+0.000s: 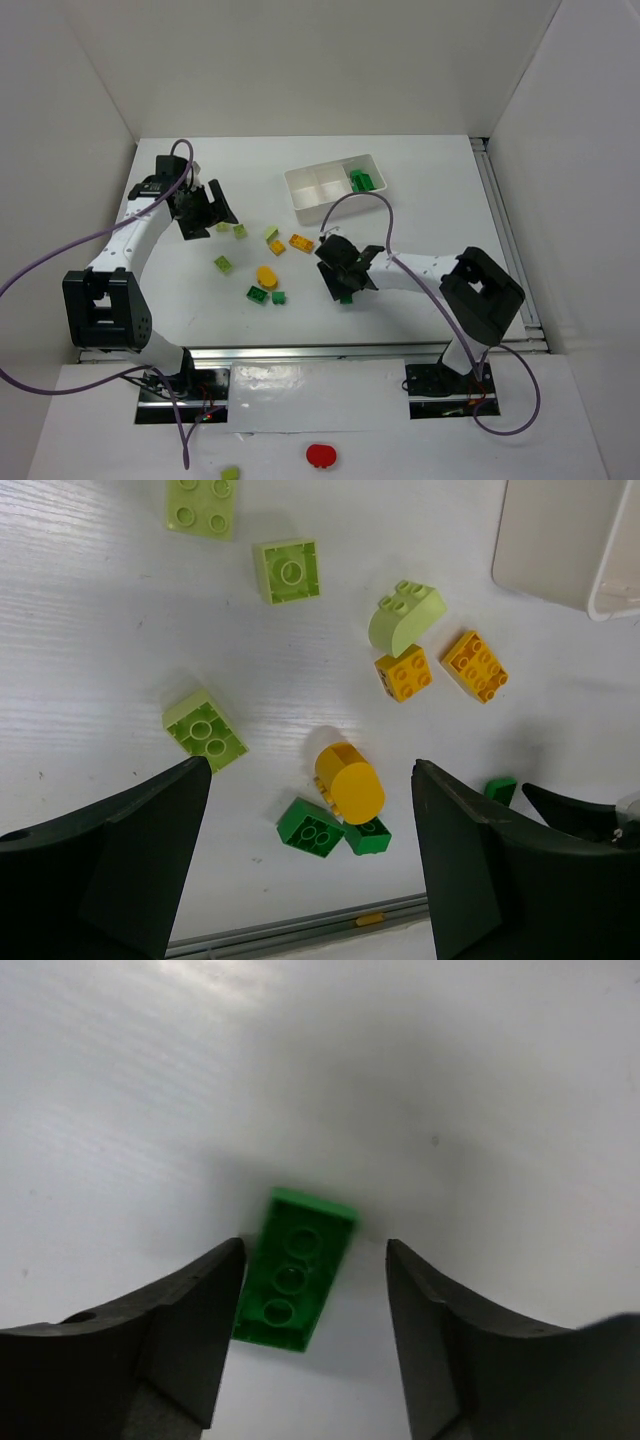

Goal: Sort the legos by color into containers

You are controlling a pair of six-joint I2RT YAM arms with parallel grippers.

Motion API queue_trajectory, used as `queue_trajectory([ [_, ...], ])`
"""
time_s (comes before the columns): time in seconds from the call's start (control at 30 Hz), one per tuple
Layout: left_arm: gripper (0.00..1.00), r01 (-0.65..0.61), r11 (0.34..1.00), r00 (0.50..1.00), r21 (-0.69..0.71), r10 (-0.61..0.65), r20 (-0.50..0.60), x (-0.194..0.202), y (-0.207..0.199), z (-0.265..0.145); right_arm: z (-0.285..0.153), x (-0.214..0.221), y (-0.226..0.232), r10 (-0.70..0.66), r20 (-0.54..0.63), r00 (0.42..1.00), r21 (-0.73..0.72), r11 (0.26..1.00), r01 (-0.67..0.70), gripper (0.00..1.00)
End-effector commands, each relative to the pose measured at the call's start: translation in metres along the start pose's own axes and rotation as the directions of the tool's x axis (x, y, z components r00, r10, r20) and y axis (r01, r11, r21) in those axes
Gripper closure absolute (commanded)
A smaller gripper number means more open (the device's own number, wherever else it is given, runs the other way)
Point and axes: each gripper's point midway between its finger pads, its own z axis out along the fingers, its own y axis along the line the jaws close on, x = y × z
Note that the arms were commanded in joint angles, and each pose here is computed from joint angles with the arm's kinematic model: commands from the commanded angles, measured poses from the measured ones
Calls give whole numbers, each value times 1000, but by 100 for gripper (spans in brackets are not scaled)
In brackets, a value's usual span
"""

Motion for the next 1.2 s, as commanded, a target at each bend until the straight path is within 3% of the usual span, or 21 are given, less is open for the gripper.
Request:
queue_trajectory([
  [0.0,9,-3,1000,999,23,2,48,-11,-9,-10,6,-19,-10,2,54,999,12,1000,-3,36],
  [0.07,9,-6,1000,998,27,4,56,-14,-11,-11,8,-17,-9,11,45,999,-10,1000,-11,45],
  [0.23,9,-3,1000,999,23,2,48,-13,-10,-9,-1,-25,-8,37,60,997,-15,999,-36,83],
  [0.43,9,-3,1000,999,23,2,48,-13,-10,-9,-42,-92,-39,104,226,969,83,989,-125,83],
  [0.63,11,-35,997,998,69,32,46,-11,-18,-15,-73,-185,-106,206,434,877,163,939,-301,80],
  [0.87,11,-143,984,988,104,135,73,-6,-34,-36,-42,-261,-190,282,513,811,209,875,-437,80],
  [0.9,11,-148,985,988,85,143,67,-4,-30,-36,-21,-261,-195,279,488,827,230,873,-430,80],
  [1.1,11,-148,987,988,59,145,52,8,-22,-35,1,-313,-222,289,551,783,203,863,-462,79],
  [1.17,11,-136,989,990,65,134,38,11,-23,-36,6,-323,-223,290,550,783,203,863,-462,66],
])
